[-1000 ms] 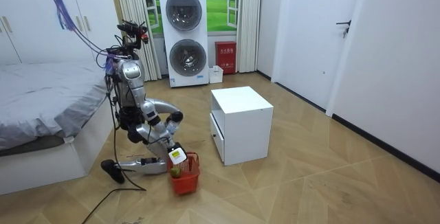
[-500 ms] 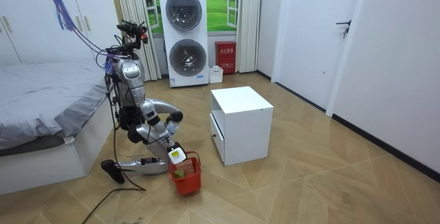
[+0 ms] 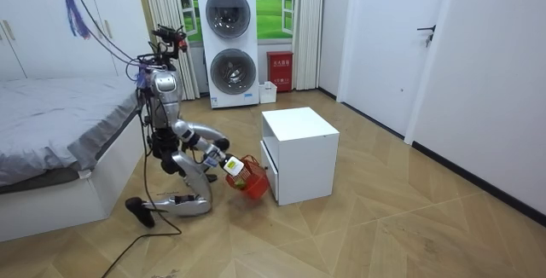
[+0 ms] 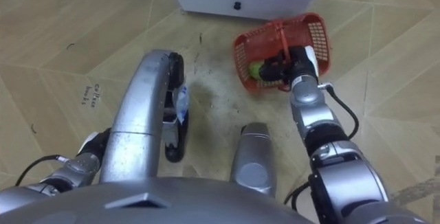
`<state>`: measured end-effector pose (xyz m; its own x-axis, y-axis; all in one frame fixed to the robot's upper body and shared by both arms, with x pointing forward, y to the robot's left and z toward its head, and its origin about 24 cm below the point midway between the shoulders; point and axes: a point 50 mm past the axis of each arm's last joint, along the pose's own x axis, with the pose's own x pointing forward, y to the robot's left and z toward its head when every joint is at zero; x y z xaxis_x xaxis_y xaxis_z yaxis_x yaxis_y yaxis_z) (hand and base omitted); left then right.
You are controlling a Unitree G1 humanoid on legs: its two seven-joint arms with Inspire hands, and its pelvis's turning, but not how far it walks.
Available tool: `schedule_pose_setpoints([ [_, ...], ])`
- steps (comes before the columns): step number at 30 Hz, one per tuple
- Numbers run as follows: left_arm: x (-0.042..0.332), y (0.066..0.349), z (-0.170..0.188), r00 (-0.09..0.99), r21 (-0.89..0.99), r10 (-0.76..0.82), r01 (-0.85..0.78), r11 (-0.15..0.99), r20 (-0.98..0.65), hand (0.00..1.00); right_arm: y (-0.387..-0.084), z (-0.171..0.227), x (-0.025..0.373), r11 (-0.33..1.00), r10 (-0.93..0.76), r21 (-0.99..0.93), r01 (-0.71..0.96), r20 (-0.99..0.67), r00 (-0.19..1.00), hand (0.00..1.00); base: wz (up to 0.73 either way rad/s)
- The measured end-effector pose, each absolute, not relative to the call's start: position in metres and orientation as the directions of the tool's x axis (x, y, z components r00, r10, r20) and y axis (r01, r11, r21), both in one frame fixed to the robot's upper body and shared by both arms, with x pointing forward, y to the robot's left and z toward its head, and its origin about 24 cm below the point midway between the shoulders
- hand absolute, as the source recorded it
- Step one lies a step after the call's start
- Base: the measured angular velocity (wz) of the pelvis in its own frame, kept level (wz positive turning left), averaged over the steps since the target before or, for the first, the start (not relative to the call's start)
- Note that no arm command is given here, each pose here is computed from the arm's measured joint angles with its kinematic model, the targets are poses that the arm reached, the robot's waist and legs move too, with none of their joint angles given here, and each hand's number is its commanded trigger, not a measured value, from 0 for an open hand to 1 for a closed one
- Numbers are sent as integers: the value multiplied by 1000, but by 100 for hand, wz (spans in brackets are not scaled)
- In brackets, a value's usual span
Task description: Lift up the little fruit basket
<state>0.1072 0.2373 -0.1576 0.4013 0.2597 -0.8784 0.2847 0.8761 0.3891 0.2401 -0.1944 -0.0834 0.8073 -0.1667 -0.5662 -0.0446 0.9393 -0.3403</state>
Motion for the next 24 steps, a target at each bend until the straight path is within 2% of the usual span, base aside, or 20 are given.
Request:
schedule_pose_setpoints([
  [5, 125, 236, -152, 457, 408, 267, 246, 879, -849, 0, -183, -71, 252, 926, -122, -368, -88, -511, 851, 100, -28],
  [9, 128, 242, -150, 460, 417, 296, 188, 889, -838, 0, -169, -70, 255, 907, -62, -387, -163, -507, 860, 100, -83],
  [12, 141, 227, -148, 510, 390, 243, 202, 898, -825, 0, -204, -71, 242, 899, -158, -429, -89, -507, 847, 100, 20],
  [15, 158, 238, -139, 543, 410, 289, 114, 905, -789, 0, -200, -58, 252, 911, -161, -411, -43, -451, 878, 100, -40],
  [19, 148, 245, -140, 528, 451, 356, 58, 891, -771, 0, -191, -44, 249, 912, -117, -408, -42, -357, 927, 100, -53],
  [24, 130, 248, -144, 516, 460, 372, 48, 887, -771, 0, -195, -39, 228, 913, -114, -407, -27, -318, 941, 100, -6],
])
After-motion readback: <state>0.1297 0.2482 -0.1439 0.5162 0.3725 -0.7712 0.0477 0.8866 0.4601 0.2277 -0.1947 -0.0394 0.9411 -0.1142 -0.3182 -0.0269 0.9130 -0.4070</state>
